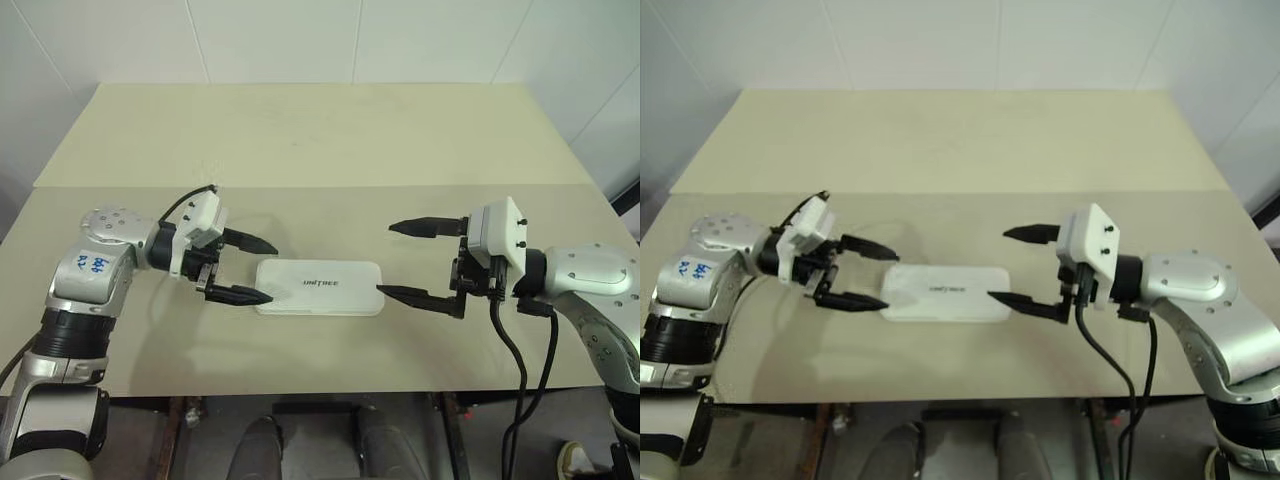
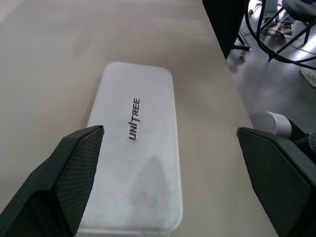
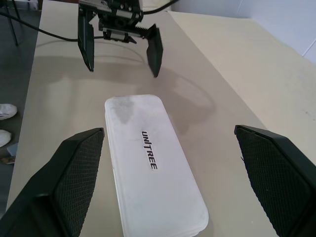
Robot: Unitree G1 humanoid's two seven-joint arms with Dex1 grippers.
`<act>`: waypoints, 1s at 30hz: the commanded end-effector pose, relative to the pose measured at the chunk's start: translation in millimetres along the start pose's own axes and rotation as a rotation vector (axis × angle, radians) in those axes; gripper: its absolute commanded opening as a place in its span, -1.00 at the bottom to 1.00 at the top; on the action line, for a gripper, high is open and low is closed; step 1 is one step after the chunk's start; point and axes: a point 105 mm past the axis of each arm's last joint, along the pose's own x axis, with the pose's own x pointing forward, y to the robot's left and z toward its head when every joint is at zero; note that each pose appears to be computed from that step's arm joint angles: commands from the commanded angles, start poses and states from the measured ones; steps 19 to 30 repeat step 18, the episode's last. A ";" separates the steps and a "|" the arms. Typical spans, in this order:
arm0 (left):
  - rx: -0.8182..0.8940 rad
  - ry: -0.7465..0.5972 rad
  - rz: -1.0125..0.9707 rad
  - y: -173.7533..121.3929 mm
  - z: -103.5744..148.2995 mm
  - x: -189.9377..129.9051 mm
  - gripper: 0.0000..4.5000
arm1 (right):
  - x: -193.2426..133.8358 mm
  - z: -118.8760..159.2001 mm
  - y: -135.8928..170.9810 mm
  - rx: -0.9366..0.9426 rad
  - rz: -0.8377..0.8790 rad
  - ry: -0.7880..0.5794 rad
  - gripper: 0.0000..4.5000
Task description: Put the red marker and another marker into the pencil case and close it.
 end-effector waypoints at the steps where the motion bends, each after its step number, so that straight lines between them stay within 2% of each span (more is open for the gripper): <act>1: 0.139 -0.059 0.100 5.1 19.2 -7.6 0.97 | 1.0 6.1 -0.4 -0.030 0.016 -0.023 1.00; 12: 0.121 -0.048 0.008 -11.1 13.1 9.3 0.97 | -9.5 -10.4 -16.9 -0.031 -0.029 0.021 1.00; 18: 0.116 -0.038 0.070 2.2 10.3 -0.4 0.97 | -11.7 -10.5 -17.5 -0.027 -0.018 0.027 1.00; 30: 0.116 -0.038 0.070 2.2 10.3 -0.4 0.97 | -11.7 -10.5 -17.5 -0.027 -0.018 0.027 1.00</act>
